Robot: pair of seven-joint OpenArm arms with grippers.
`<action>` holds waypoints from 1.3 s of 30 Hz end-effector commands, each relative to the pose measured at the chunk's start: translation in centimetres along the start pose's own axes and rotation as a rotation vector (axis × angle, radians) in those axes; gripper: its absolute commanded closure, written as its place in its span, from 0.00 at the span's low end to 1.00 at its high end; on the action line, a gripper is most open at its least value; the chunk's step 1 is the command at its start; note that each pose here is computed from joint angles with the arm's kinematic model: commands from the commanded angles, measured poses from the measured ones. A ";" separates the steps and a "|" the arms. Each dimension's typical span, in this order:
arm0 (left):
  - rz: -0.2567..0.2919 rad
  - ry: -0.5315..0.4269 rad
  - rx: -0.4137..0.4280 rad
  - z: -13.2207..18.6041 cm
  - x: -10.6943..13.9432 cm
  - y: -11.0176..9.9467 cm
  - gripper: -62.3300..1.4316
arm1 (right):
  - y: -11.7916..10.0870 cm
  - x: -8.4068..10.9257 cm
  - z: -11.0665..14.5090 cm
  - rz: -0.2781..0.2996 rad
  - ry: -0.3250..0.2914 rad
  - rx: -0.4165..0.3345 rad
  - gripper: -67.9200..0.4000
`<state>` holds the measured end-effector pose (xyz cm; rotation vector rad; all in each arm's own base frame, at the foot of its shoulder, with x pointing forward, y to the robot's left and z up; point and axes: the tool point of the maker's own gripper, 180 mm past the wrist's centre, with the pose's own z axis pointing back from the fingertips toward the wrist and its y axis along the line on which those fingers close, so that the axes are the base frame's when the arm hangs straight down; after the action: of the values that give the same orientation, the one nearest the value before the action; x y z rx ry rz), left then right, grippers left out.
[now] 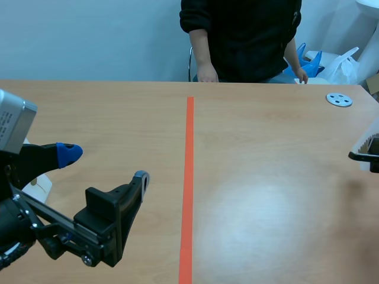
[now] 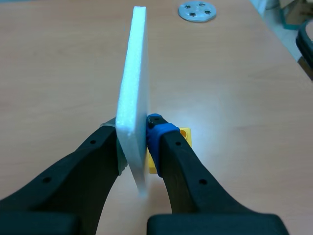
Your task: Sort the leaf by its shape. The table is split by an orange tape line. A compound leaf with several leaflets goes to the left side, a simple leaf with one blade goes to the right side. Return to the home posture when a red brick is placed on the table.
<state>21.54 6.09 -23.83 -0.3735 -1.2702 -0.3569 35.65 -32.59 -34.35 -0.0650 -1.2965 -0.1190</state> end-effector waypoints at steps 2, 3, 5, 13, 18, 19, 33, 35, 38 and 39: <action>-0.015 -0.015 0.000 0.1 0.4 0.0 0.00 | 0.4 0.5 -0.2 0.047 -0.040 0.002 0.94; -0.020 -0.014 0.000 0.1 0.3 0.0 0.00 | 0.5 0.2 -0.2 0.061 -0.038 0.002 0.94; -0.020 -0.013 0.000 0.1 0.3 0.0 0.00 | 0.4 -0.4 -0.2 0.089 -0.028 -0.011 0.94; -0.020 -0.014 0.000 0.1 0.3 0.0 0.00 | 0.4 -0.6 -0.1 0.096 -0.027 -0.012 0.77; -0.020 -0.014 0.000 0.1 0.3 0.0 0.00 | 0.4 -0.6 -0.1 0.096 -0.027 -0.012 0.59; -0.020 -0.014 0.000 0.1 0.3 0.0 0.00 | 0.4 -0.6 -0.1 0.096 -0.028 -0.012 0.54; -0.020 -0.015 0.000 0.1 0.4 0.0 0.00 | 1.2 4.8 0.7 0.165 -0.148 0.036 0.00; -0.020 -0.015 0.000 0.1 0.4 0.0 0.00 | 1.5 5.2 1.4 0.187 -0.139 0.049 0.00; -0.020 -0.014 0.000 0.1 0.4 0.0 0.00 | 2.2 5.6 2.9 0.202 -0.130 0.076 0.00; -0.020 -0.014 0.000 0.1 0.4 0.0 0.00 | 2.6 5.7 3.5 0.210 -0.128 0.091 0.00</action>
<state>21.53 6.13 -23.94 -0.3554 -1.2695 -0.3767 34.23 -29.39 -28.87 -0.1223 -1.3903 0.1144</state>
